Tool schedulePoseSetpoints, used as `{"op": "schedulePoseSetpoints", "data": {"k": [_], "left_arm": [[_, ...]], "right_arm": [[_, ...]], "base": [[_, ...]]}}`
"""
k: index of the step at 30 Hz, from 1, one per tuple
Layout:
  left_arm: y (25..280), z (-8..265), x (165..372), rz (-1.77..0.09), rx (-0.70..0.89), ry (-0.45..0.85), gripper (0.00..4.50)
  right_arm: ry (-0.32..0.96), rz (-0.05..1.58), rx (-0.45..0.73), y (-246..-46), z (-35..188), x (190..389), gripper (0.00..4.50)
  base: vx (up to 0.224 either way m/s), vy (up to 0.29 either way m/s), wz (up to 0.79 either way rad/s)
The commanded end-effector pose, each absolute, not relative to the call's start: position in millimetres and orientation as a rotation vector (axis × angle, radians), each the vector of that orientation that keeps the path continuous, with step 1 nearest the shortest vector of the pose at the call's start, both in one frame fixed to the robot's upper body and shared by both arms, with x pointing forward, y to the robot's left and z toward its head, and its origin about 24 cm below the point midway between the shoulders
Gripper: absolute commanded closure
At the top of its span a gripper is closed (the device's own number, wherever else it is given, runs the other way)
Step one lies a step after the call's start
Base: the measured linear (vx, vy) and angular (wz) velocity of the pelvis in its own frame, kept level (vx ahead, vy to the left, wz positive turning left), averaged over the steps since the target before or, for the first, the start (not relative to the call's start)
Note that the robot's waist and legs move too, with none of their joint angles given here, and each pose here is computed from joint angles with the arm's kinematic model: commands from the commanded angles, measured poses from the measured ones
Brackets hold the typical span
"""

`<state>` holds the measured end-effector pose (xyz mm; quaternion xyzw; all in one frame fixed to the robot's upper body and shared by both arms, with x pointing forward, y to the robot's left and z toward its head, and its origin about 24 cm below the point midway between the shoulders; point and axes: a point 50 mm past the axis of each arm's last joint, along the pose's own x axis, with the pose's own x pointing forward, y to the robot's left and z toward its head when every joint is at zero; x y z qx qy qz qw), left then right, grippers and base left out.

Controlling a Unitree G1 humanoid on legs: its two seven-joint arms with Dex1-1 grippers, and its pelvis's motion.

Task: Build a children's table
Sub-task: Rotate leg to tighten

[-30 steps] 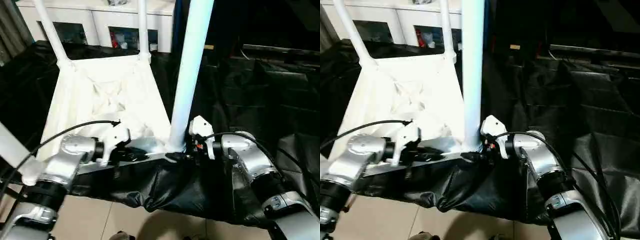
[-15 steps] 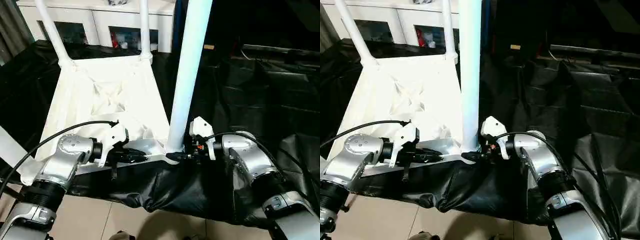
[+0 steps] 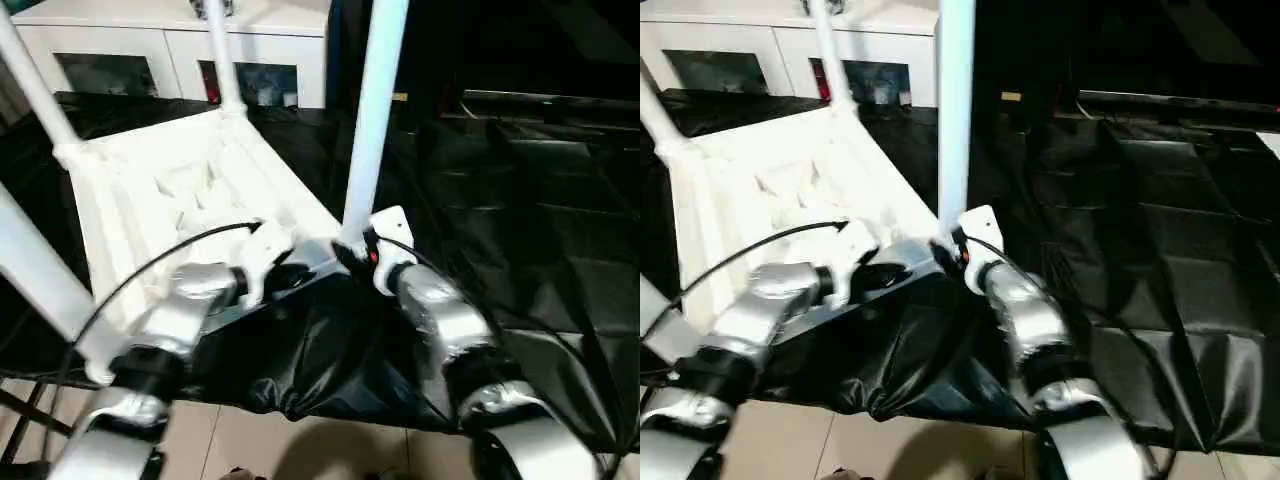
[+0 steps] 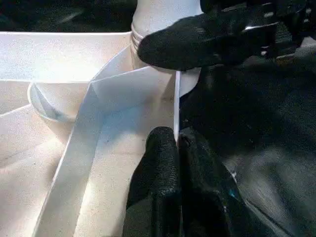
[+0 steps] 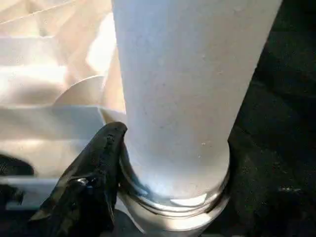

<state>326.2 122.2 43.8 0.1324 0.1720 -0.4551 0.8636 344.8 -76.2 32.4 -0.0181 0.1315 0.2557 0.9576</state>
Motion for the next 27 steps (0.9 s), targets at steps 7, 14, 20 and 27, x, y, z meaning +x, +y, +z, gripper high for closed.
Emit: {"op": "schedulePoseSetpoints", "data": {"k": [7, 14, 20, 27], "left_arm": [[83.6, 49.9, 322.2, -1.081, 0.262, 0.269, 4.50], [104.2, 46.7, 312.9, -1.162, 0.294, 0.282, 4.50], [122.6, 48.5, 304.7, -1.261, 0.291, 0.308, 4.50], [129.9, 54.4, 301.4, -1.338, 0.275, 0.293, 4.50]], "right_arm": [[0.215, 0.708, -0.003, -33.6, 40.7, 334.0, 0.85], [0.198, 0.807, -0.075, -65.5, 41.2, 335.9, 0.63], [0.233, 0.996, -0.181, -90.9, 39.8, 329.4, 0.63], [0.247, 1.171, -0.234, -99.7, 42.9, 322.7, 0.63]], "base": [[0.000, 0.000, 0.00], [0.000, 0.000, 0.00], [0.000, 0.000, 0.00], [0.000, 0.000, 0.00]]}}
